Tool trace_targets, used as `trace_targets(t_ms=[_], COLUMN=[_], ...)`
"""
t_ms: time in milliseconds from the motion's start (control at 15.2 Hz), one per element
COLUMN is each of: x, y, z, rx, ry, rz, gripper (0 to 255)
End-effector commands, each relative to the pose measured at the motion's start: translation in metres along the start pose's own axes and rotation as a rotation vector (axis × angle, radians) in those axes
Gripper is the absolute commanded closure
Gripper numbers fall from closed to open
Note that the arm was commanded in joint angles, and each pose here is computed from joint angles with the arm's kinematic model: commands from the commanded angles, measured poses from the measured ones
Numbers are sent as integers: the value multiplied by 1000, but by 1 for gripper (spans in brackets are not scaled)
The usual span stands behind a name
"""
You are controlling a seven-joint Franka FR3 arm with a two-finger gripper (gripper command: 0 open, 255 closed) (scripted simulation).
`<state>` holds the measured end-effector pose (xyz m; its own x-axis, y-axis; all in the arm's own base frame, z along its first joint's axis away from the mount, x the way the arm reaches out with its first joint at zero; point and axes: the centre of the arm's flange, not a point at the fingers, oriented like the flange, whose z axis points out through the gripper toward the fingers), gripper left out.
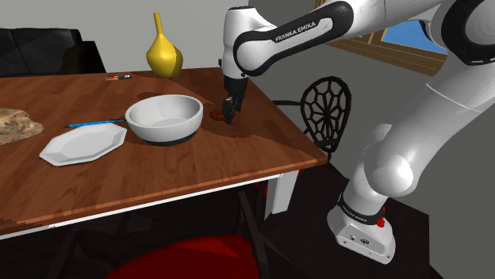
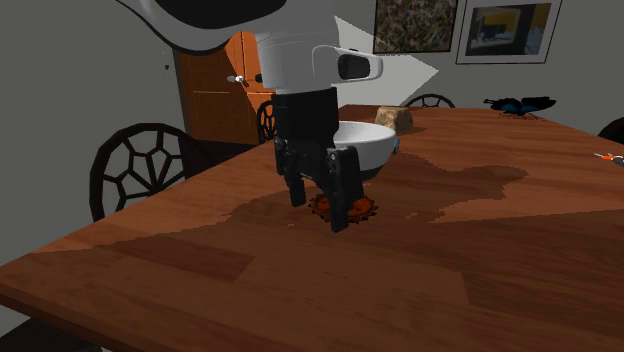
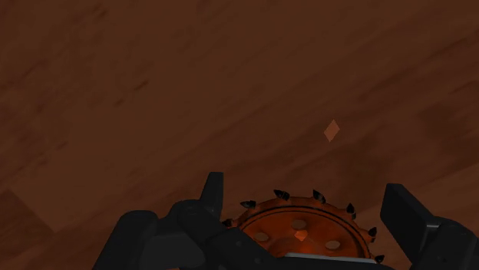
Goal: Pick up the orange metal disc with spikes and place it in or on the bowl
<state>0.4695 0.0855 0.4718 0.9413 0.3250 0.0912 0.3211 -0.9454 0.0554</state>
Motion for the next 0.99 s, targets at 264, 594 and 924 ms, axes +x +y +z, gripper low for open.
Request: trace_targets(t_ms=[264,594,924], x=[0,0,2], y=[-1,-2,1], z=[0,0,-21], rx=[0,0,0], ry=[0,0,0], rz=[0,0,0], gripper=[255,255,255])
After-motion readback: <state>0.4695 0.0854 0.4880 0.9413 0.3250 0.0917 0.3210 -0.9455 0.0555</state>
